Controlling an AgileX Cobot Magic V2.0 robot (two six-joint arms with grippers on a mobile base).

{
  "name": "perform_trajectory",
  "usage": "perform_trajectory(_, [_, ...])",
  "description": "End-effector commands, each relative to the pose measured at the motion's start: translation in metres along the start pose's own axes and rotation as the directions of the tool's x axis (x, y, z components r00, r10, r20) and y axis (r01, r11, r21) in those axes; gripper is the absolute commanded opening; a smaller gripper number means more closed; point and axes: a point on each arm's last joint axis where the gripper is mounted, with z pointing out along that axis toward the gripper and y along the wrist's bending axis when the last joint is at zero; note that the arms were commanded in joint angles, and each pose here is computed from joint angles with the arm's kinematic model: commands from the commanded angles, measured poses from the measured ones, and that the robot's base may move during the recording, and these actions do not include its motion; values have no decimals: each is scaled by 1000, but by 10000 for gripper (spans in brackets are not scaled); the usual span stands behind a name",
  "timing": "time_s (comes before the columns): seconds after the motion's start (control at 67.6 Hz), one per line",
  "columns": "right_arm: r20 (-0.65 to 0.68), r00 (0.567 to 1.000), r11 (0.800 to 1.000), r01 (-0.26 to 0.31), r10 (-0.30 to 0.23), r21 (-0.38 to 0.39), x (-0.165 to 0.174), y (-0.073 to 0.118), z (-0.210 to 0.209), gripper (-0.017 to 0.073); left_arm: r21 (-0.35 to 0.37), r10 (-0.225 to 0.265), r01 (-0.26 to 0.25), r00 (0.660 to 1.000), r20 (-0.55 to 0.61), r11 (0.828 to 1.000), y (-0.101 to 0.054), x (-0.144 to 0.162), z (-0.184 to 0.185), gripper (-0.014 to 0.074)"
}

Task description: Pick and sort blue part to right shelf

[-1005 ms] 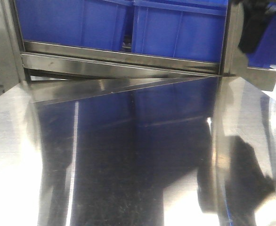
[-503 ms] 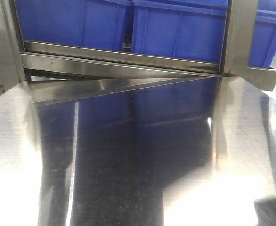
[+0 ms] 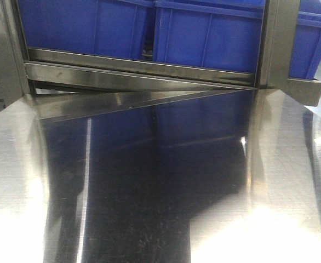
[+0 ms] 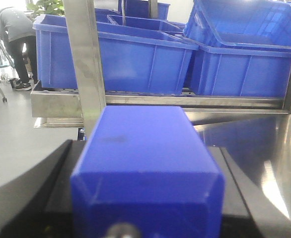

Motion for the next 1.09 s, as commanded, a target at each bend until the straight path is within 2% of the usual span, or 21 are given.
perform_trajectory(0.0, [195,981,1000,13,-12,-2,-18,0,-17,261,12,8,-9,996,94,1000,0,-15,-2,230])
perform_trajectory(0.133, [244,970,1000,10,-9,-4,-18,-1,-27,261,12,8,-9,996,94,1000,0,-15,-2,230])
perform_trajectory(1.079, [217,976,1000,11,-10,-2,-13,-1,-24,261,12,8,-9,996,94,1000,0,-15,-2,230])
